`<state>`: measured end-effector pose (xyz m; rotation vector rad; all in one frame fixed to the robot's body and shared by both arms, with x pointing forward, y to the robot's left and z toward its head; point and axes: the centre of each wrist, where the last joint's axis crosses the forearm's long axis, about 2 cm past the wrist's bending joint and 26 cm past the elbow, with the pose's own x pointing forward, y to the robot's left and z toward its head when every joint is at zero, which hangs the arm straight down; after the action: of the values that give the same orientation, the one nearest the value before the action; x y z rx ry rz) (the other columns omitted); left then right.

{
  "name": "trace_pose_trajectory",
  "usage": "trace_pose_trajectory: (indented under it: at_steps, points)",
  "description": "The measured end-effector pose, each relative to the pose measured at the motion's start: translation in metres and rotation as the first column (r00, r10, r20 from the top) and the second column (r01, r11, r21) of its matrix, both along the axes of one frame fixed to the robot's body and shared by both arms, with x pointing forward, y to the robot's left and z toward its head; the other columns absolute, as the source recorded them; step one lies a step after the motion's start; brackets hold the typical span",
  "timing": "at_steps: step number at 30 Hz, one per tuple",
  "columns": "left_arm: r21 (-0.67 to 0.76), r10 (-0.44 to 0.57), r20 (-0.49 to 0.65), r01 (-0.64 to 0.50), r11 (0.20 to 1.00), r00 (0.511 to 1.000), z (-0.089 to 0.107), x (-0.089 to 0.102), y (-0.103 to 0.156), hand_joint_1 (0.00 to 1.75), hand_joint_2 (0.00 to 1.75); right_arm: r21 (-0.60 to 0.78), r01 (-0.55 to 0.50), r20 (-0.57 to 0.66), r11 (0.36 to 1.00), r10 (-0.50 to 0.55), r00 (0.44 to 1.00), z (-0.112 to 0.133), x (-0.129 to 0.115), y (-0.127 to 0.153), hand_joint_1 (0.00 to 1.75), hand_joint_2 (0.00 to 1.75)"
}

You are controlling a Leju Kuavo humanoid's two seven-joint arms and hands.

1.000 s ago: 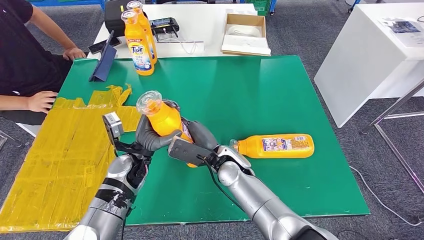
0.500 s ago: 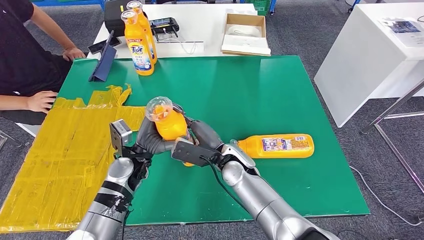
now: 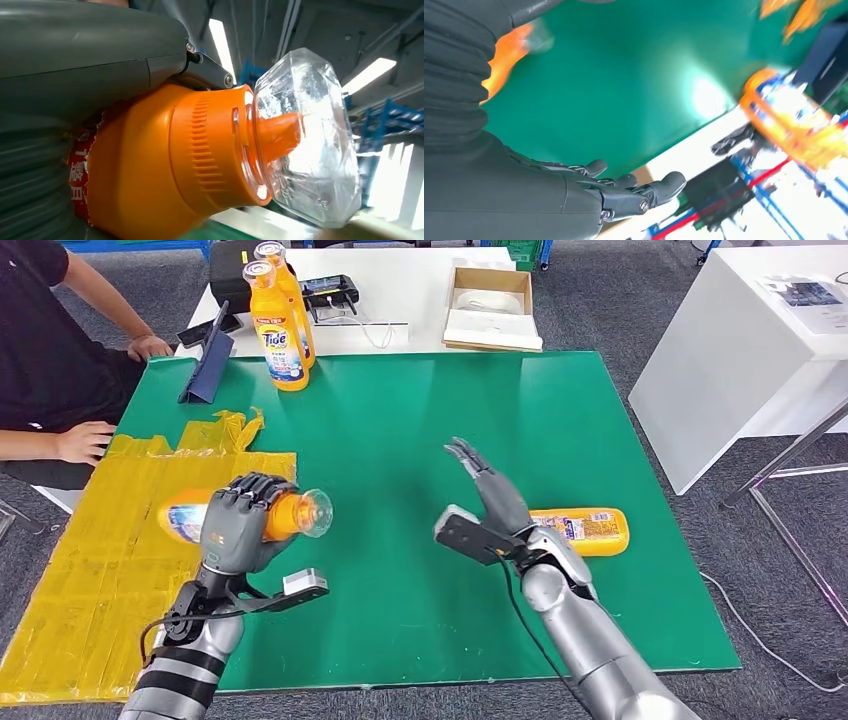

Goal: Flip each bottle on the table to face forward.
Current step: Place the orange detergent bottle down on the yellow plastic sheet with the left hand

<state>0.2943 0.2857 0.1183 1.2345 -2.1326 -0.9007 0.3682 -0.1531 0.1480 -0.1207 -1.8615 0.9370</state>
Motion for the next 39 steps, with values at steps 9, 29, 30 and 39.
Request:
trace_pose_trajectory:
  at_steps: [9,29,30,39]
  points:
    - [0.109,0.054,-0.053,-0.048,0.993,0.997,-0.017,-0.01,0.01,1.75,1.75,0.008,0.046,0.035,0.999,-0.046,0.998,0.0,-0.003,-0.034,0.0,1.75]
    - [0.324,0.168,-0.4,-0.032,0.945,0.901,-0.062,0.021,0.031,1.31,1.75,-0.175,0.011,-0.064,0.984,-0.022,0.998,-0.004,0.006,-0.112,0.0,1.75]
    - [0.333,0.175,-0.407,-0.032,0.942,0.896,-0.062,0.023,0.032,0.87,1.75,-0.187,0.011,-0.069,0.982,-0.024,0.997,-0.005,0.005,-0.118,0.0,1.75]
    - [0.324,0.183,-0.482,-0.019,0.946,0.857,-0.059,0.036,0.043,0.0,1.75,-0.241,0.017,-0.092,0.97,-0.041,0.995,-0.007,0.001,-0.148,0.0,1.75]
